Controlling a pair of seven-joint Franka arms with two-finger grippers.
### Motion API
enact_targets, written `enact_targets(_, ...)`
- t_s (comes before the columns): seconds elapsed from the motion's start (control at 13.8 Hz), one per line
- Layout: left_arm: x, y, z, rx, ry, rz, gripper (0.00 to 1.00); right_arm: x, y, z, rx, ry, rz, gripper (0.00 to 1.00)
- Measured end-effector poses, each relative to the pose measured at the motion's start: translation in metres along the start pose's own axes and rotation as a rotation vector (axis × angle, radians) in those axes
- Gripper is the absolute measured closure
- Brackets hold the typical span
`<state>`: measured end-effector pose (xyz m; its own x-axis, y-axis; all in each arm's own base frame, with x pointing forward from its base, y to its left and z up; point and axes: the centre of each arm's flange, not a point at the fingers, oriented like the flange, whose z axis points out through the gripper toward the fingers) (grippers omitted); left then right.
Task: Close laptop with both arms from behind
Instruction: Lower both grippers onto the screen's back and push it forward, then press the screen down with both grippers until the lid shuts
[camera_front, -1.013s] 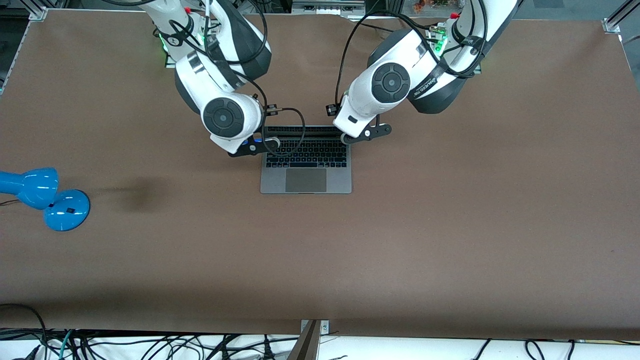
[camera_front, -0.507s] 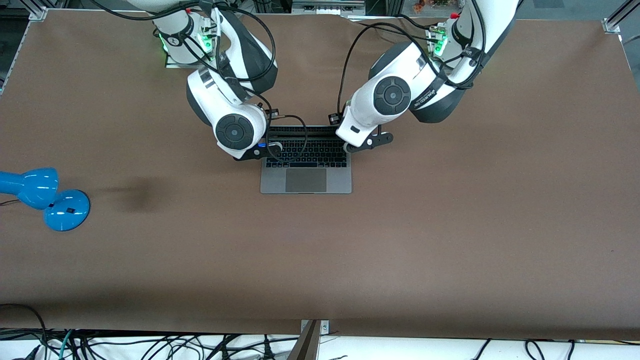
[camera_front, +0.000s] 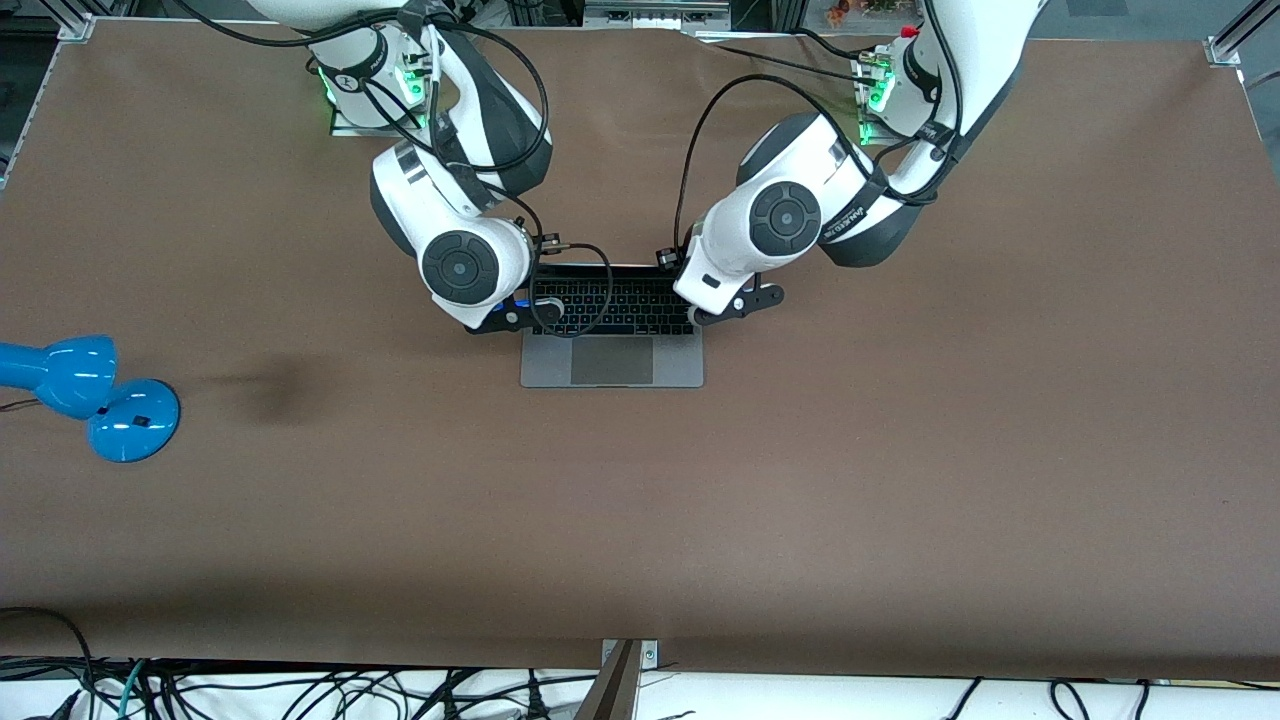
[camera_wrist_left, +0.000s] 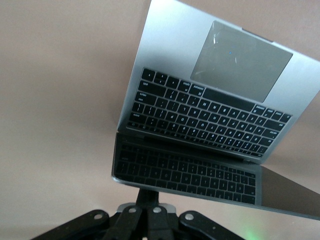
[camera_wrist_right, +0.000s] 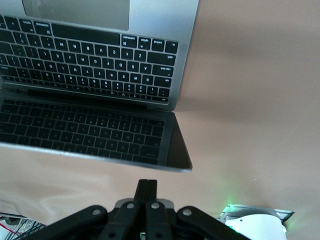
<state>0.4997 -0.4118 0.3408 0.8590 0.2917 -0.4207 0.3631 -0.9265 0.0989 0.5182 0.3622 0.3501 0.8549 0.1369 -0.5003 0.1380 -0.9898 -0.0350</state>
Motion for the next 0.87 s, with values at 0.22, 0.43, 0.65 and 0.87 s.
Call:
enact_targets(0.22, 0.015, 0.002, -0.001, -0.003, 0.014, 0.001, 0.99, 0.008, 0.008, -0.002, 0.015, 0.024, 0.010, 0.97)
enact_targets(0.43, 0.033, 0.006, 0.001, -0.012, 0.017, -0.003, 0.99, 0.018, 0.019, -0.004, 0.031, 0.042, 0.016, 0.97)
enact_targets(0.65, 0.055, 0.002, 0.008, -0.016, 0.006, -0.030, 0.99, 0.030, 0.023, 0.000, 0.044, 0.059, 0.026, 0.97)
enact_targets(0.87, 0.069, 0.001, 0.017, -0.007, 0.017, -0.030, 0.99, 0.049, 0.026, 0.013, 0.058, 0.084, 0.039, 0.97)
